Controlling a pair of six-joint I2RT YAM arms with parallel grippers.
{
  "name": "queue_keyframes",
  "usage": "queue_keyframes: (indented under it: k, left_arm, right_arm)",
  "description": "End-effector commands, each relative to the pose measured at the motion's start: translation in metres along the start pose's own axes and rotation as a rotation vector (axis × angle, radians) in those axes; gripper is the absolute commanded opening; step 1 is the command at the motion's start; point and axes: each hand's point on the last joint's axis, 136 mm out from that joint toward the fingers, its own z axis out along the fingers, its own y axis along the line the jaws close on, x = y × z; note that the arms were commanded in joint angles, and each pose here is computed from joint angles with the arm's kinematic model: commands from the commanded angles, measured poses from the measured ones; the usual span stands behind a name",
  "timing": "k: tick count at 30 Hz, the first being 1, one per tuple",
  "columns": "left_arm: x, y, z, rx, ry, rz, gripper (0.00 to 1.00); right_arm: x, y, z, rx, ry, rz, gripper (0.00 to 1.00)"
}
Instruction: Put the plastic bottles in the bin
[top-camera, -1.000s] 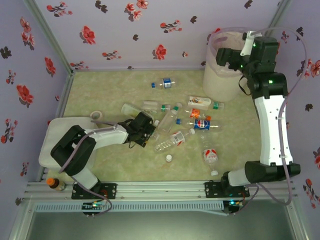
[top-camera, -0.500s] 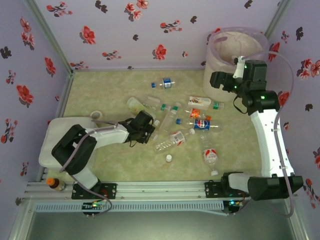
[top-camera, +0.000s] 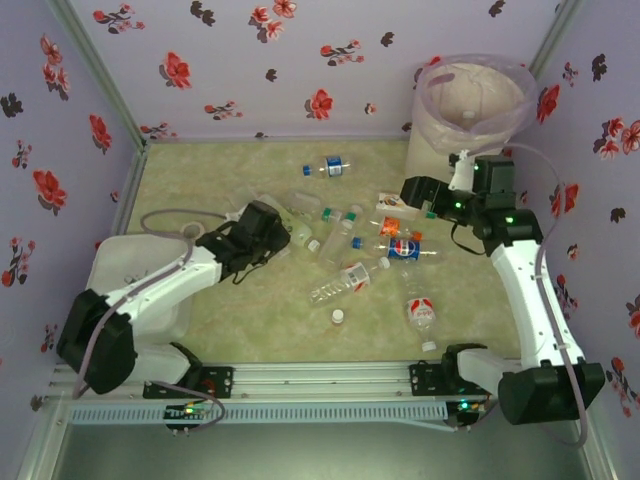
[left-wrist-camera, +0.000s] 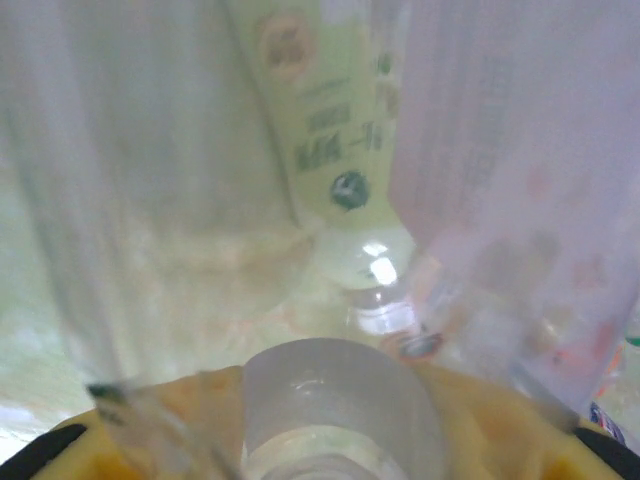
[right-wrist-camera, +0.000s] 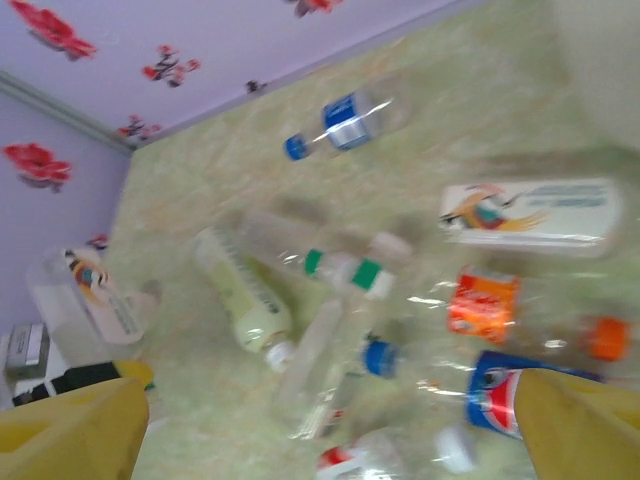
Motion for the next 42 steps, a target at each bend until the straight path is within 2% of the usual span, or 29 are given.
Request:
queue_keyframes:
  k: [1, 3, 5, 8, 11, 13, 17, 21, 26, 30, 32, 36, 40, 42]
  left_arm:
    - [-0.011, -0.010, -0.019, 0.043, 0.031, 0.306, 0.00]
    - [-0.007, -0.028, -0.026, 0.128, 0.077, 0.453, 0.00]
    - [0.005, -0.054, -0.036, 0.269, 0.127, 0.599, 0.00]
    - [0.021, -0.083, -0.052, 0.459, 0.152, 0.737, 0.00]
    - [0.030, -0.092, -0.058, 0.539, 0.171, 0.794, 0.00]
    - [0.036, -0.095, -0.060, 0.574, 0.190, 0.814, 0.00]
    - [0.043, -0.099, -0.061, 0.636, 0.203, 0.826, 0.00]
    - [0.053, -0.101, -0.062, 0.687, 0.215, 0.855, 0.00]
    - [0.059, -0.103, -0.063, 0.718, 0.229, 0.870, 0.00]
    - [0.060, -0.102, -0.059, 0.709, 0.241, 0.862, 0.00]
    - [0.062, -0.101, -0.056, 0.710, 0.244, 0.857, 0.00]
    - [0.064, -0.101, -0.055, 0.722, 0.235, 0.837, 0.00]
    - [0.063, -0.101, -0.055, 0.722, 0.229, 0.842, 0.00]
    - [0.060, -0.105, -0.060, 0.735, 0.212, 0.843, 0.00]
  right_arm:
    - [-0.014, 0.056, 0.007, -0.292, -0.044, 0.044, 0.92]
    - [-0.021, 0.068, 0.012, -0.330, -0.094, 0.043, 0.89]
    - [-0.026, 0.079, 0.017, -0.360, -0.142, 0.049, 0.83]
    - [-0.024, 0.104, 0.029, -0.440, -0.126, 0.062, 0.73]
    - [-0.012, 0.136, 0.043, -0.519, -0.061, 0.040, 0.72]
    - [-0.005, 0.149, 0.053, -0.527, -0.034, 0.013, 0.74]
    - [0.003, 0.157, 0.074, -0.491, 0.013, -0.016, 0.91]
    - [0.002, 0.155, 0.096, -0.452, 0.024, -0.025, 0.99]
    - [0.005, 0.161, 0.112, -0.493, 0.070, -0.009, 0.96]
    - [0.009, 0.160, 0.119, -0.493, 0.090, -0.001, 0.85]
    - [0.010, 0.161, 0.120, -0.495, 0.097, 0.001, 0.73]
    - [0.009, 0.162, 0.120, -0.496, 0.098, -0.006, 0.60]
    - [0.005, 0.164, 0.116, -0.495, 0.082, -0.018, 0.41]
    - [0.002, 0.166, 0.113, -0.491, 0.073, -0.034, 0.37]
